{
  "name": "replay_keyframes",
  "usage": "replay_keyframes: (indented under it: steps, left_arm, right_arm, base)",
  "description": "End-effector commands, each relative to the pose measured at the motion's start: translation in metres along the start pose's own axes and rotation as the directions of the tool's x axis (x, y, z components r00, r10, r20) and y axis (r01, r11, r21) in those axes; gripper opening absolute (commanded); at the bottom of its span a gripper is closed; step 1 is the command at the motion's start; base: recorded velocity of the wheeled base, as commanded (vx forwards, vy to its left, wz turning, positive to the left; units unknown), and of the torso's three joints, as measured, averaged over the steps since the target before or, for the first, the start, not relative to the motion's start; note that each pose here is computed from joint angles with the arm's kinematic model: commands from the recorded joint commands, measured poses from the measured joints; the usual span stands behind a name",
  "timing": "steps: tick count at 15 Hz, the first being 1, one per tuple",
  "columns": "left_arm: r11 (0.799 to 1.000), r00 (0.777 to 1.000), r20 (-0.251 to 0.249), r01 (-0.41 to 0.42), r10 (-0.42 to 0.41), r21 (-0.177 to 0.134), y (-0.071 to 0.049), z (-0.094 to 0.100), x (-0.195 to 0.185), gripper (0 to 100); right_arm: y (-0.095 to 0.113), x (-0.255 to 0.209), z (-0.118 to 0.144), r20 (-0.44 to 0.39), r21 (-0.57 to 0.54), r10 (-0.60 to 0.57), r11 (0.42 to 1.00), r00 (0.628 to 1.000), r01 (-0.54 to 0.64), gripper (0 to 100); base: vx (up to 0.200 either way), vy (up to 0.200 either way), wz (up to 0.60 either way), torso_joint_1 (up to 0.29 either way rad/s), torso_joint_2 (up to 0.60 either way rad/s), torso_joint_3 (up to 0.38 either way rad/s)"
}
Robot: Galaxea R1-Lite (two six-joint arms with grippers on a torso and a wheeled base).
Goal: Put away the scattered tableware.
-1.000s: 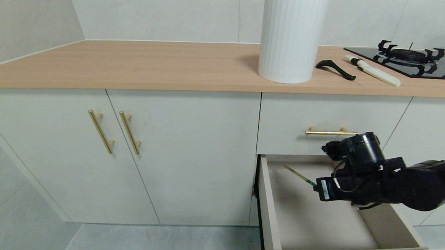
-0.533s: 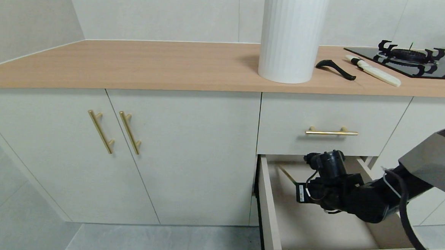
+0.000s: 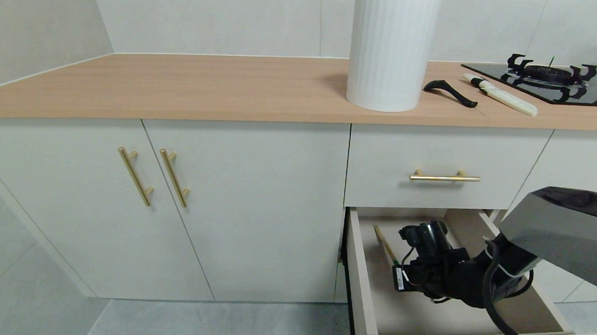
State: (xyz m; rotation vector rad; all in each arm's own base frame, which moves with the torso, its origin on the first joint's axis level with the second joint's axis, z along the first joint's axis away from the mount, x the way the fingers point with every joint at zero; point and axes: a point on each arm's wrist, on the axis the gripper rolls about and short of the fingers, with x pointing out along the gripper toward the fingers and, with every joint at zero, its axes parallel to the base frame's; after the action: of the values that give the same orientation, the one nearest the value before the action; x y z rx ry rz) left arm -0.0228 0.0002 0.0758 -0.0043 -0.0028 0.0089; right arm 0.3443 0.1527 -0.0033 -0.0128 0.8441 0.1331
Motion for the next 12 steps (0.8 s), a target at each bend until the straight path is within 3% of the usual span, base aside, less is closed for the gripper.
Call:
replay_keyframes:
  steps: [1,12]
  left_arm:
    - [1.0,1.0,0.0,0.0,0.0,0.0,0.0,0.0,0.0,100]
    - [1.0,1.0,0.0,0.0,0.0,0.0,0.0,0.0,0.0,100]
  right_arm:
    - [0.0,0.008,-0.007,-0.026,-0.007,-0.005,1.0,1.0,0.005,0]
    - [0.001,0.018,-0.01,-0.035,-0.01,-0.022,1.0,0.999,0.022,0]
  base:
    - [0.0,0.0,0.0,0.0,0.0,0.0]
    - [0.0,0.0,0.0,0.0,0.0,0.0]
